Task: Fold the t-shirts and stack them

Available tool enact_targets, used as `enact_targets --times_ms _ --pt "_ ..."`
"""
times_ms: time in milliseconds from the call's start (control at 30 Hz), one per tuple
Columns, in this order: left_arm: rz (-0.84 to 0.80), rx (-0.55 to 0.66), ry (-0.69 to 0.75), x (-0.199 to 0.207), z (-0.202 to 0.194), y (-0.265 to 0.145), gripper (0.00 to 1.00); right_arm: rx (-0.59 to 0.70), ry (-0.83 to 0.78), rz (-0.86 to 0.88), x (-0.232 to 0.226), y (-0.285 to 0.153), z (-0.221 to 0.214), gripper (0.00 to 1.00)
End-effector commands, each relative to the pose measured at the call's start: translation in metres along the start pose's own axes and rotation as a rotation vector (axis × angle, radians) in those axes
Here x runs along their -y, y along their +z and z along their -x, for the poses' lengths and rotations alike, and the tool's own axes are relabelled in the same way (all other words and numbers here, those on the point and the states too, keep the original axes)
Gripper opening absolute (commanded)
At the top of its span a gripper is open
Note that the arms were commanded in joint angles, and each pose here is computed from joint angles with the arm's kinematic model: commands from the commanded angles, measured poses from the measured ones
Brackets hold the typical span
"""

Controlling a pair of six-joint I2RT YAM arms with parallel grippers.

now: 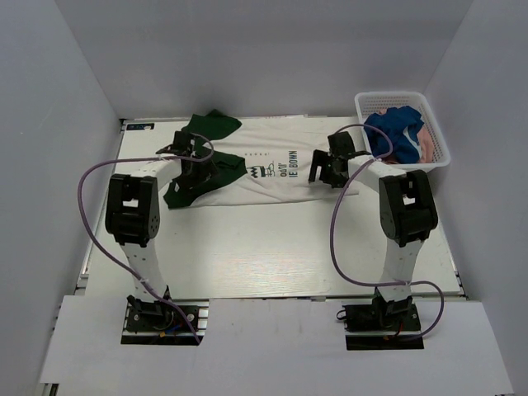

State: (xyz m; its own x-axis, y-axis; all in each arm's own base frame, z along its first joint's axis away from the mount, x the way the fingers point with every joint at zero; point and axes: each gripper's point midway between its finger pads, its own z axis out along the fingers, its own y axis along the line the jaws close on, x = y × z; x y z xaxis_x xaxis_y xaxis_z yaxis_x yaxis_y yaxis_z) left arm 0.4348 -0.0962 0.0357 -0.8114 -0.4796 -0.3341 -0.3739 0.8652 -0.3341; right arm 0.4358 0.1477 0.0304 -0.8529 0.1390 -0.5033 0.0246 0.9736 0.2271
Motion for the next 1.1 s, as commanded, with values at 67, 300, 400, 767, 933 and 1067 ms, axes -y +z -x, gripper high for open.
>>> enact_targets --times_ms 67,300,400,767,933,1067 --pt "0.052 -0.143 -0.063 -0.033 -0.054 0.015 1.00 -0.063 0.028 -0.100 0.028 0.009 -0.038 0.90" --pt "0.251 -0.208 -0.189 -0.097 -0.127 -0.023 1.00 -0.126 0.049 -0.104 0.037 -0.030 -0.112 0.90" --pt "0.353 -0.231 -0.245 -0.131 -0.165 -0.044 1.00 -0.184 -0.022 -0.085 0.031 -0.044 -0.156 0.90" --pt "0.119 0.036 -0.266 -0.096 -0.141 -0.131 1.00 0.032 -0.253 0.052 -0.008 -0.120 -0.148 0.90" --pt "-0.144 0.039 -0.123 -0.028 -0.105 -0.137 1.00 0.210 -0.214 0.187 -0.043 -0.138 -0.105 0.90" --pt "-0.126 0.003 -0.088 -0.019 -0.102 -0.119 1.00 0.229 -0.205 0.203 -0.051 -0.141 -0.093 0.90"
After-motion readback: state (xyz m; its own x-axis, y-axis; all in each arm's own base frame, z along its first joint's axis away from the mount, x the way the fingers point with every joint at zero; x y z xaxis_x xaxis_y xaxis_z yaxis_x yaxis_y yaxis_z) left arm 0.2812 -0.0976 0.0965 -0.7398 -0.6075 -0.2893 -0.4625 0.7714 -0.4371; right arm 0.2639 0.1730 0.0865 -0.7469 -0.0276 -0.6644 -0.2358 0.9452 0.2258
